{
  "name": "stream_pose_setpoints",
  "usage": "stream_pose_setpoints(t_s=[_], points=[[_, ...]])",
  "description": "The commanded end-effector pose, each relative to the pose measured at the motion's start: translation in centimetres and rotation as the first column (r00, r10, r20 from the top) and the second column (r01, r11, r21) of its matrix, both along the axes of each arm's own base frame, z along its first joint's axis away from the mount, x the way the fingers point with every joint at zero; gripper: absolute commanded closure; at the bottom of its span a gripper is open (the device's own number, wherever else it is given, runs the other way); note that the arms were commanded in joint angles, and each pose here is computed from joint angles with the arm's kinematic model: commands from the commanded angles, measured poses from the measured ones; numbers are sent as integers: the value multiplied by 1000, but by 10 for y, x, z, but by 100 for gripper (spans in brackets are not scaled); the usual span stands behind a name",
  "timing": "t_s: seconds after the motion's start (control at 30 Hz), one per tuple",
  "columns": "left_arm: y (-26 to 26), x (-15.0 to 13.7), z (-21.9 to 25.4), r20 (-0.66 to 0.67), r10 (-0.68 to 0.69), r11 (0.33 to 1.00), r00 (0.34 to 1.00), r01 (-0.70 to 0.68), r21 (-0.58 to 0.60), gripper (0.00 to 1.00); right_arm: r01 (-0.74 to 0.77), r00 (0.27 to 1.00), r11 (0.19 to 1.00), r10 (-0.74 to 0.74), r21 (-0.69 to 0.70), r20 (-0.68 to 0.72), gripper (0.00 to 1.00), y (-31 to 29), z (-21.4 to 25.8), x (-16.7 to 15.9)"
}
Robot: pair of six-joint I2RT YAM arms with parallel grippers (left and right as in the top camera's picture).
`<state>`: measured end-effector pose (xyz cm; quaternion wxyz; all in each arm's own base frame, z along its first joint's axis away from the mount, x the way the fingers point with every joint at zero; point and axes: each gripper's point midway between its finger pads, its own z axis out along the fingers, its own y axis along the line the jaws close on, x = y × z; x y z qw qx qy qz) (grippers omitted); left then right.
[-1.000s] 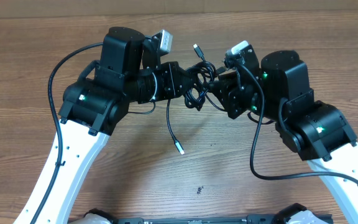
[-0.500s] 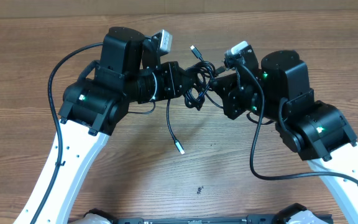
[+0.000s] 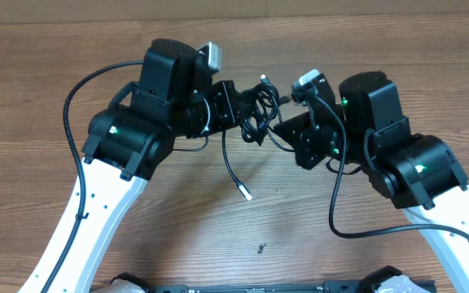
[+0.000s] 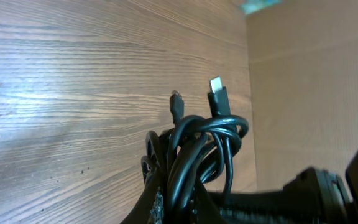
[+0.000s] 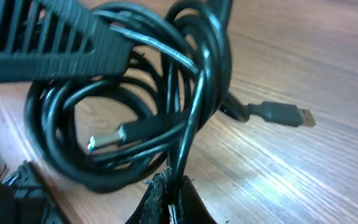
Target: Untangle cables
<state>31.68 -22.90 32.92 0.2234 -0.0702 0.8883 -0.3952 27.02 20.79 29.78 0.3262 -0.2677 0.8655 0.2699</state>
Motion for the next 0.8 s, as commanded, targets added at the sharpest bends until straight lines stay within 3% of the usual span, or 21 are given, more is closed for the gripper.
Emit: stream_pose_setpoints(t_s=[0.0, 0.23, 0.37, 0.43, 0.5, 0.53, 0.67, 0.77], points=[[29, 22, 18, 78, 192, 981, 978, -195, 22, 96, -104, 994, 994, 105, 39, -34, 96, 10, 0, -18], [43, 31, 16, 73, 299, 952, 952, -302, 41, 96, -131, 989, 990, 134, 55, -60, 96, 14, 0, -26], [40, 28, 15, 66, 276, 959, 959, -279, 41, 96, -131, 990, 990, 134, 55, -52, 96, 14, 0, -25], [36, 23, 13, 73, 224, 972, 972, -228, 51, 96, -132, 991, 989, 133, 64, -24, 96, 16, 5, -21], [30, 17, 12, 82, 156, 985, 984, -161, 66, 96, -128, 992, 989, 128, 70, 9, 80, 18, 10, -15], [27, 14, 11, 90, 112, 990, 990, -119, 74, 96, -121, 992, 990, 119, 68, 29, 77, 18, 12, -11], [13, -1, 12, 108, -39, 997, 993, 31, 74, 96, -79, 993, 996, 74, 48, 87, 71, 14, 17, 2], [-2, -15, 19, 101, -138, 990, 985, 138, 6, 96, -65, 992, 997, 60, 44, 108, 67, 13, 19, 7]])
